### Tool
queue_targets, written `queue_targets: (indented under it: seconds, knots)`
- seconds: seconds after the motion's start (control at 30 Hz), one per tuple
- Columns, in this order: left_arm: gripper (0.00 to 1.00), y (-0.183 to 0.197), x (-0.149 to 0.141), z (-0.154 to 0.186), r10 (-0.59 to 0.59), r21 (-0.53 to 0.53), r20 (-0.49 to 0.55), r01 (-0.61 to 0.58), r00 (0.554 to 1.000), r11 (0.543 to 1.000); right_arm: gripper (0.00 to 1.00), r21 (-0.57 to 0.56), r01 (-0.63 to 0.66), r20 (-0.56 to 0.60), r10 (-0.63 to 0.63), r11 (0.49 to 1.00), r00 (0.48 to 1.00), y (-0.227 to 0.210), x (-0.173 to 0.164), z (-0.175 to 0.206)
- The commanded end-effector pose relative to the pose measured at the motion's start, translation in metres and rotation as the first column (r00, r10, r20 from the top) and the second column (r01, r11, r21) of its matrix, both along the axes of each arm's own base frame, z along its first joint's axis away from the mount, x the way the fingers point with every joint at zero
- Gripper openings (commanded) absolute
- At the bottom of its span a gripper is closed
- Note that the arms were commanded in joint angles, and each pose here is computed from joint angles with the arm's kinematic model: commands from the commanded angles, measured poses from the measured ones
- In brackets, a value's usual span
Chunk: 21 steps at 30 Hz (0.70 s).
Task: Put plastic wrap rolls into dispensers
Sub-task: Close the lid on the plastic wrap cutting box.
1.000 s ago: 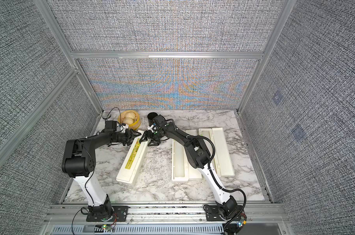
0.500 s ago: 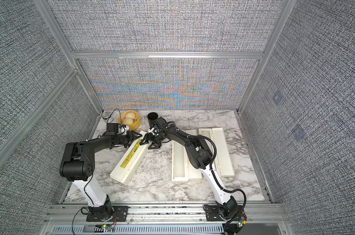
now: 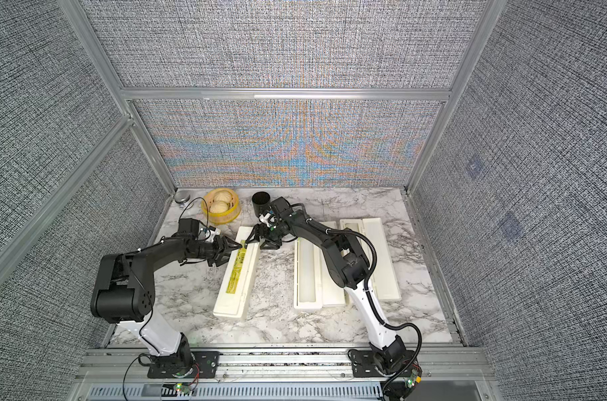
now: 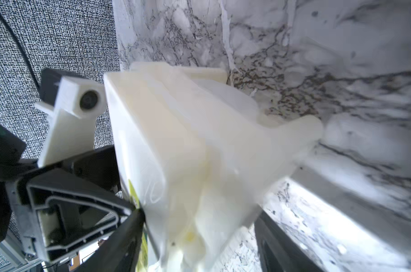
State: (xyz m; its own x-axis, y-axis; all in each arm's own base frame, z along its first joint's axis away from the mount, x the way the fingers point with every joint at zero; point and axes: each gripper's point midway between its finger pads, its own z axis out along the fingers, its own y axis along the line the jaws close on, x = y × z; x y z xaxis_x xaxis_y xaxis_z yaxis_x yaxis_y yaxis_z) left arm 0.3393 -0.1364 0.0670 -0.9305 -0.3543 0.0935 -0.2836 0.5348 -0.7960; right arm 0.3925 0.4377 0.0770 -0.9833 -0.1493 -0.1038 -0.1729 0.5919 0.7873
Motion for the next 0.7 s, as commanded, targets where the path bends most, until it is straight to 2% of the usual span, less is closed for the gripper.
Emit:
queue_targets:
  seconds: [0.0, 0.2, 0.33, 0.57, 0.67]
  knots:
    - [0.61, 0.003, -0.055, -0.021, 0.004, 0.033, -0.272, 0.005, 0.962, 0.999, 0.74, -0.015, 0.008, 0.061, -0.007, 1.000, 0.998, -0.001, 0.007, -0.001]
    - [0.61, 0.003, -0.050, -0.019, 0.018, 0.025, -0.260, -0.012, 0.965, 1.000, 0.74, -0.026, -0.001, 0.073, 0.003, 1.000, 0.997, -0.004, 0.001, 0.005]
    - [0.61, -0.003, -0.042, -0.011, 0.031, -0.039, -0.247, -0.042, 0.969, 0.998, 0.74, -0.075, -0.002, 0.100, 0.010, 0.997, 0.995, -0.015, -0.003, 0.009]
    - [0.61, -0.015, -0.044, -0.003, 0.014, -0.056, -0.230, -0.028, 0.973, 0.998, 0.75, -0.040, -0.022, 0.109, 0.026, 0.999, 0.994, -0.010, -0.006, 0.020]
    - [0.61, -0.016, -0.047, -0.004, 0.016, -0.057, -0.232, -0.030, 0.973, 0.998, 0.75, -0.058, -0.023, 0.107, 0.029, 0.998, 0.994, -0.012, -0.007, 0.018]
